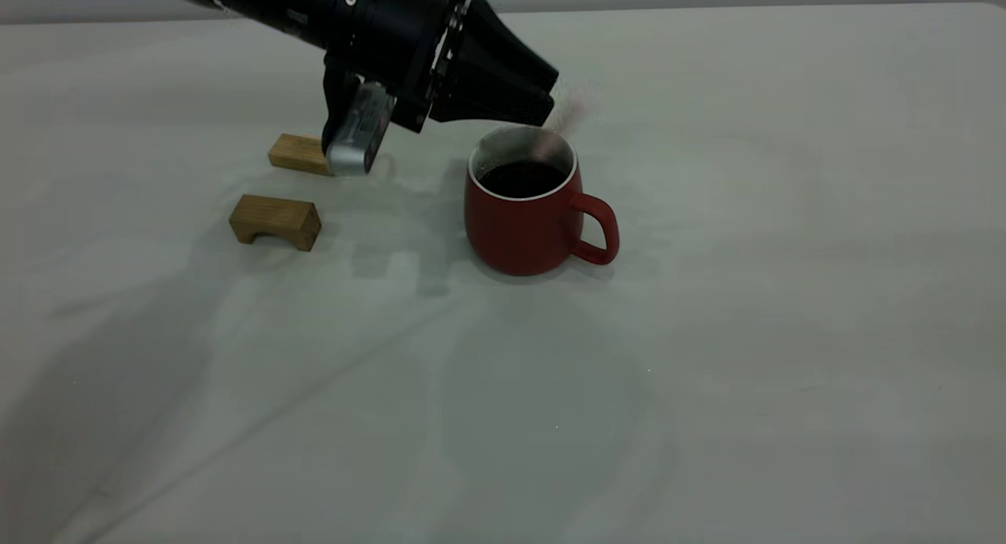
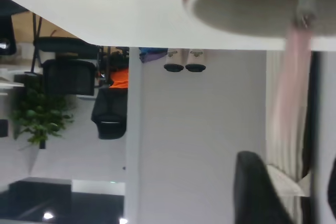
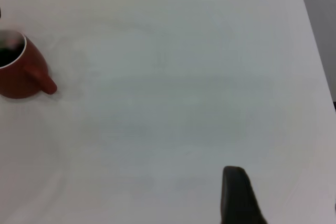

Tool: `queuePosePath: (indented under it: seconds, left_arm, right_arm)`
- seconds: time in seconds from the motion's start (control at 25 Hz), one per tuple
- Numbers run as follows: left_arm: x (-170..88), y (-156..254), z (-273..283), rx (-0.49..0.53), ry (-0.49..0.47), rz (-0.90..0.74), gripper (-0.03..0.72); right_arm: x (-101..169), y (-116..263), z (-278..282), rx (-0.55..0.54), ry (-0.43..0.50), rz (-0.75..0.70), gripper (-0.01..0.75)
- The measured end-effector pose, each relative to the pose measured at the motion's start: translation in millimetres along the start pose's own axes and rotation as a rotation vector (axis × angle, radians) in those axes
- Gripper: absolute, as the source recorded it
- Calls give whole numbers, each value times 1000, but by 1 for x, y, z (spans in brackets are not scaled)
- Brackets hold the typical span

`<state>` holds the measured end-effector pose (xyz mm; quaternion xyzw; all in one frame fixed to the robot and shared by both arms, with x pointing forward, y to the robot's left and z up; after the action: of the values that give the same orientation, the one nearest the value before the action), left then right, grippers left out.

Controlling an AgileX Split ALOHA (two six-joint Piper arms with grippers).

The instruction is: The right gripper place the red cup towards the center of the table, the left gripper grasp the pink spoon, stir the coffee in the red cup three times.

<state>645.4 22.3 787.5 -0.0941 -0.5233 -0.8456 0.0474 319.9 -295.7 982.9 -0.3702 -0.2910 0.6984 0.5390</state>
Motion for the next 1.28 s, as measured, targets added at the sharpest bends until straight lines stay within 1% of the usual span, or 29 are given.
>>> queuePosePath:
  seconds: [0.08, 0.2, 0.28, 0.36, 0.48, 0.56, 0.68, 0.76, 0.84, 0.88, 0.96, 1.08, 1.2, 1.28]
  left_arm:
    - [-1, 4, 3, -24, -18, -52, 494]
    - [-1, 11, 10, -84, -68, -167, 516]
    - [2, 17, 22, -154, -116, -272, 519]
    - [-1, 24, 37, -250, -133, -389, 519]
    - [-16, 40, 70, -436, -117, -661, 519]
    - [-24, 57, 99, -569, -120, -902, 519]
    - [-27, 87, 136, -716, -161, -1268, 519]
    - [-23, 106, 154, -777, -213, -1496, 519]
    - [-16, 126, 168, -814, -255, -1691, 519]
    - [-12, 135, 174, -828, -260, -1754, 519]
    - [-2, 149, 188, -873, -263, -1811, 519]
    - [25, 157, 213, -959, -289, -1818, 519]
    - [68, 150, 237, -1032, -347, -1794, 519]
    - [104, 137, 249, -1064, -397, -1773, 521]
  right_arm:
    - [0, 0, 0, 0, 0, 0, 473]
    - [0, 0, 0, 0, 0, 0, 473]
    - [0, 0, 0, 0, 0, 0, 473]
    - [0, 0, 0, 0, 0, 0, 473]
    - [0, 0, 0, 0, 0, 0, 473]
    - [0, 0, 0, 0, 0, 0, 473]
    - [0, 0, 0, 0, 0, 0, 473]
    - [0, 0, 0, 0, 0, 0, 473]
    - [0, 0, 0, 0, 0, 0, 473]
    - [0, 0, 0, 0, 0, 0, 473]
    - [0, 0, 0, 0, 0, 0, 473]
    - [0, 0, 0, 0, 0, 0, 473]
    - [0, 0, 0, 0, 0, 0, 473]
    - [0, 0, 0, 0, 0, 0, 473]
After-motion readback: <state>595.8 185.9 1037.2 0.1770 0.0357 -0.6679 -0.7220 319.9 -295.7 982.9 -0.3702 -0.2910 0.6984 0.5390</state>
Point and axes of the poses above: a point on each arm's last joint axis where the gripper is mounted, z pointing back along that axis away from the gripper, x along the wrist's bending axis when the last joint is at zero, y = z × x, the point moved 10 cm from there along -z, pointing out along that axis toward the gripper, and after that the axes turned 14 degrees about z, right-handed, at the moved point
